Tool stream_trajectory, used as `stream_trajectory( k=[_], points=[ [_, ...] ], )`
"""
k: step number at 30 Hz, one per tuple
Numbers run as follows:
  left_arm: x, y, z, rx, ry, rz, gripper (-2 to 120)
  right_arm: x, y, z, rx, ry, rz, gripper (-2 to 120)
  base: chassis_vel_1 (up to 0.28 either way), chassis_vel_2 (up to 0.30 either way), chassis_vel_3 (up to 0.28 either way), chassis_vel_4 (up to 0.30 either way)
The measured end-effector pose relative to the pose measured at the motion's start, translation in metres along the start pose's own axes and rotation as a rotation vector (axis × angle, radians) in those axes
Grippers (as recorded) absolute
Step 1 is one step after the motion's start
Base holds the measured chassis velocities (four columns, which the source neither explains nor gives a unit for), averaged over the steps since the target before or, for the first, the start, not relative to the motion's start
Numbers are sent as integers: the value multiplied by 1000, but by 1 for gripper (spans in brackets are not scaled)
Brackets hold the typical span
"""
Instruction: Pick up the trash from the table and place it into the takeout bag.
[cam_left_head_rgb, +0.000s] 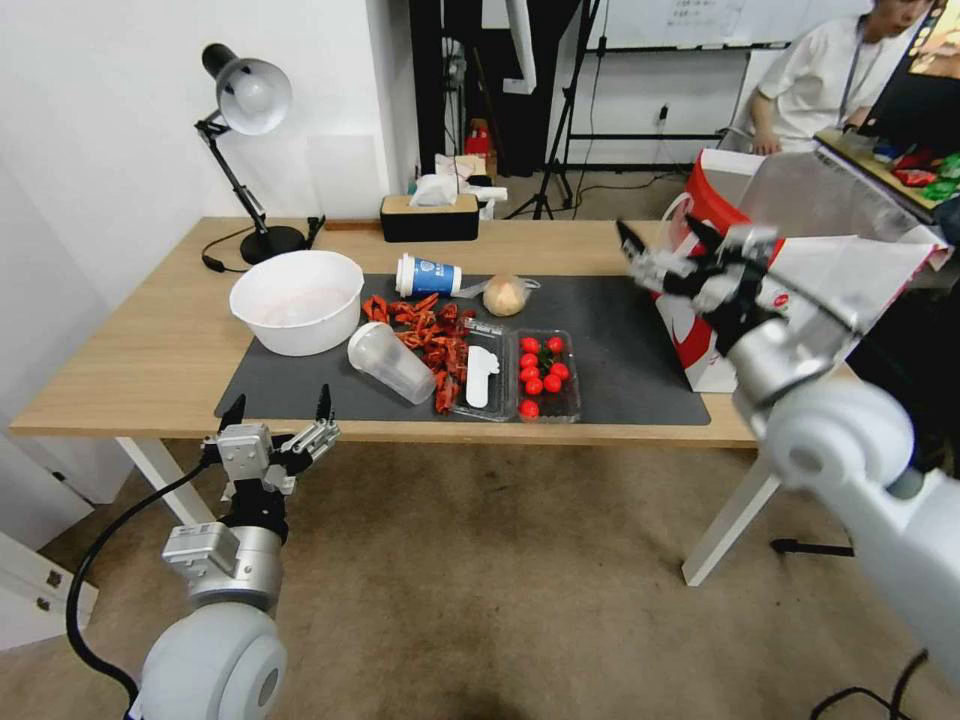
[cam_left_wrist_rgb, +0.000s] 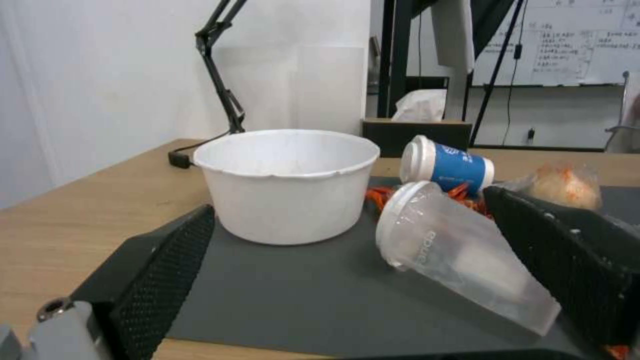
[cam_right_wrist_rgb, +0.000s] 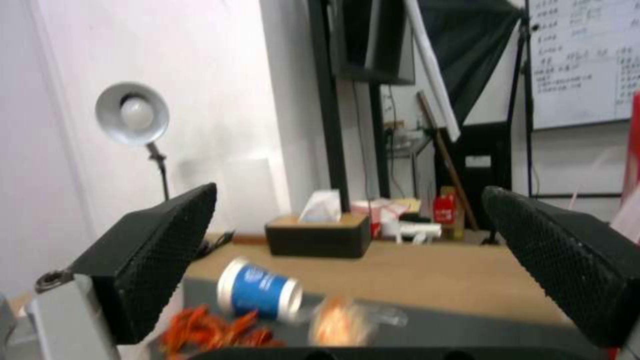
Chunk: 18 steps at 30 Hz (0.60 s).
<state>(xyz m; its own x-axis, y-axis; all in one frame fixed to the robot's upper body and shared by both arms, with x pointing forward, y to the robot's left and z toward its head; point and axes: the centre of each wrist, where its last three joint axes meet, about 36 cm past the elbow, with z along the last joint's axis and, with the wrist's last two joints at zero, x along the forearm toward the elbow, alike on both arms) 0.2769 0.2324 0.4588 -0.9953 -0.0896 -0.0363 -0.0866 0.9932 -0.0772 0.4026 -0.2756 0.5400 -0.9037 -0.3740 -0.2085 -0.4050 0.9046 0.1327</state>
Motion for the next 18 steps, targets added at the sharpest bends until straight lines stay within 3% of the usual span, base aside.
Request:
stream_trajectory(
  k=[9,13,18],
  points=[
    [0,3,6,-4,-5,-8,100,53,17,53,13,-37,35,100,0,0,0,0],
    [2,3,10,-2,1,-4,100,88,31,85,5,-52,100,100,0,0,0,0],
    [2,1,15,0,12,9,100,123,31,102,8,-17,175,100,0,0,0,0]
  ],
)
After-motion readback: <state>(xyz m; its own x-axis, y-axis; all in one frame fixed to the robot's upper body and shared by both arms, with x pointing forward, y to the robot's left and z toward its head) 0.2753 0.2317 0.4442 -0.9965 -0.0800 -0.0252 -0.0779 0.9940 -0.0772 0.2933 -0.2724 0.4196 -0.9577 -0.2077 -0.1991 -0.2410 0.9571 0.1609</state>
